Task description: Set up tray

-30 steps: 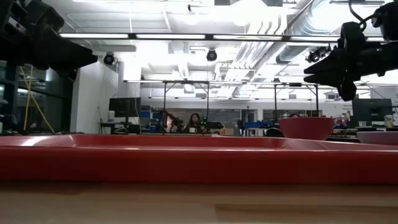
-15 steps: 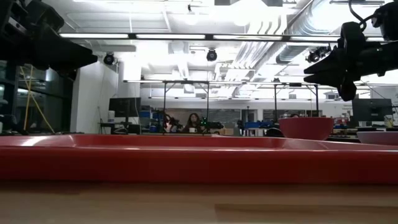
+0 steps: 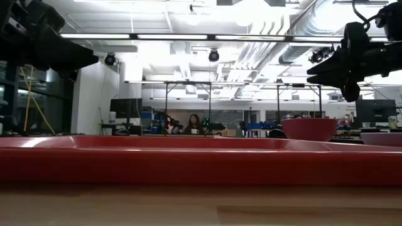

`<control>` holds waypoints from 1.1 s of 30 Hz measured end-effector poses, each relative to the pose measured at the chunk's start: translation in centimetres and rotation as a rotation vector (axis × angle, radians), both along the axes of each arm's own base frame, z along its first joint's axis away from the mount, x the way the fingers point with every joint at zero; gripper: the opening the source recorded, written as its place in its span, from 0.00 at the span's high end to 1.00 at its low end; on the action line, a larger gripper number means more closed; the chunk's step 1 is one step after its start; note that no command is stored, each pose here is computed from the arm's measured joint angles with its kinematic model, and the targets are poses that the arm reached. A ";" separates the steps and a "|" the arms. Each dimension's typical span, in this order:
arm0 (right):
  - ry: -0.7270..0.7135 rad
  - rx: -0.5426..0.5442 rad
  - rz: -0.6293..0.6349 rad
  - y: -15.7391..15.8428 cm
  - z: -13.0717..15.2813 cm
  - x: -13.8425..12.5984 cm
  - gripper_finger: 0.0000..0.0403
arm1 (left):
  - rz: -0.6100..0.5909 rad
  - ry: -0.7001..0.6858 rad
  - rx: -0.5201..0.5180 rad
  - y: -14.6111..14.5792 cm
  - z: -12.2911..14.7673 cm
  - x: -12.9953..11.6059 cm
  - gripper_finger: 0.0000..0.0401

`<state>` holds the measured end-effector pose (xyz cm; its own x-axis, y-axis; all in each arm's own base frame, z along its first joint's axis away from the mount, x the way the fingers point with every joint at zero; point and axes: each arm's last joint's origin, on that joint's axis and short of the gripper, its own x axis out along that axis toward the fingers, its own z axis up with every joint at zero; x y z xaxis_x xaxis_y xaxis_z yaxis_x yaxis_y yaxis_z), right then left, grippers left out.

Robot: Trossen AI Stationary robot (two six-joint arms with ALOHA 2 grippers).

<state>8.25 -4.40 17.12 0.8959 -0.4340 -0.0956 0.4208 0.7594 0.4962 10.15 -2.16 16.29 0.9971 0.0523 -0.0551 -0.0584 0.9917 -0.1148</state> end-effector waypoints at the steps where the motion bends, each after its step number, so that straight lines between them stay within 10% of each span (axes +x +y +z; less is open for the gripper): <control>1: 0.000 0.000 0.000 0.0 0.0 0.0 0.77 | 0.000 0.000 0.000 0.0 0.0 0.0 0.67; 5: 0.000 0.000 0.000 0.0 0.0 0.0 0.77 | 0.001 -0.002 -0.036 0.0 0.0 0.0 0.67; 18: -0.042 0.085 -0.035 -0.1 0.0 0.0 0.77 | -0.023 -0.280 -0.633 0.2 4.0 -0.4 0.67; 33: -0.208 0.103 -0.032 -0.1 1.3 0.0 0.77 | -0.045 -0.417 -0.563 0.4 6.9 -1.1 0.67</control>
<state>8.26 -4.51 18.40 0.8867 -0.4602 0.0444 0.3248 0.6883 0.6486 9.04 -1.76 23.21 0.9416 0.0864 0.3256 0.1418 0.7750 -0.6159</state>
